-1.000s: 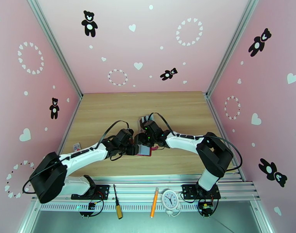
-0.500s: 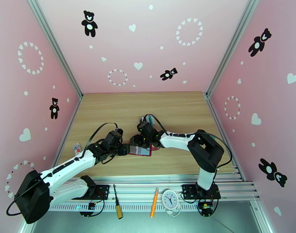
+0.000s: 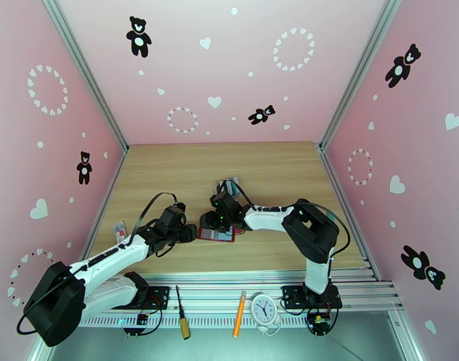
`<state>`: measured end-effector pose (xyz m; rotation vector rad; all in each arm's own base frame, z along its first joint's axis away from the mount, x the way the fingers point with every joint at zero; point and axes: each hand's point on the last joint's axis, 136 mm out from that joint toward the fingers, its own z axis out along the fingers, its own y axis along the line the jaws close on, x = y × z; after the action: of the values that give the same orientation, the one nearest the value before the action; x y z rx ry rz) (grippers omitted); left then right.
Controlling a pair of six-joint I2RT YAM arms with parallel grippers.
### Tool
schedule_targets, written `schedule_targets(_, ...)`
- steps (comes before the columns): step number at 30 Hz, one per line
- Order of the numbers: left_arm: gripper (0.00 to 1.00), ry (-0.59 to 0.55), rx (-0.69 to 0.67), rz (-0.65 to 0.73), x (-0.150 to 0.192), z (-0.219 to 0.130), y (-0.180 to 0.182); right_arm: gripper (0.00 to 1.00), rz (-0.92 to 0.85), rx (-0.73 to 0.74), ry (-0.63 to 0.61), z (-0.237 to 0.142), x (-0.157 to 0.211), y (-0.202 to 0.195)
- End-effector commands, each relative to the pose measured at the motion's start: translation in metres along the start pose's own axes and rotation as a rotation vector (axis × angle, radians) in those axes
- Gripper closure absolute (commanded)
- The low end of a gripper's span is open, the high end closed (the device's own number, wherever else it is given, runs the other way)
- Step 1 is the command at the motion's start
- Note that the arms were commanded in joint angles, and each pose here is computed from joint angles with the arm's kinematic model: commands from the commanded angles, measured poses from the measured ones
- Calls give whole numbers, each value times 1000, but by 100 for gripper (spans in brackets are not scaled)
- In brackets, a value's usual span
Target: Put the credit cards into the card holder
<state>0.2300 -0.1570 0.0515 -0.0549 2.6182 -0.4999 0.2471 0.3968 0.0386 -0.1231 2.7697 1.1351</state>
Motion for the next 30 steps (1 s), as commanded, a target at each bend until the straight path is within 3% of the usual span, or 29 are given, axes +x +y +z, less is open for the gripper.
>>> schedule_targets(1,41,-6,1,0,0,3,1,44,11,-5,21,9,6,-4)
schedule_targets(11,40,-33,0,-6,-12,-2,-4,41,-61,-64,-21,-25,-2,38)
schedule_targets(20,37,-85,14,-8,-46,-12,-24,33,-186,54,-122,-82,-18,52)
schedule_targets(26,32,-134,60,-54,-84,-15,-41,10,-264,157,-189,-119,-28,50)
schedule_targets(30,31,-122,109,-95,-104,-3,-54,7,-280,211,-225,-139,-37,44)
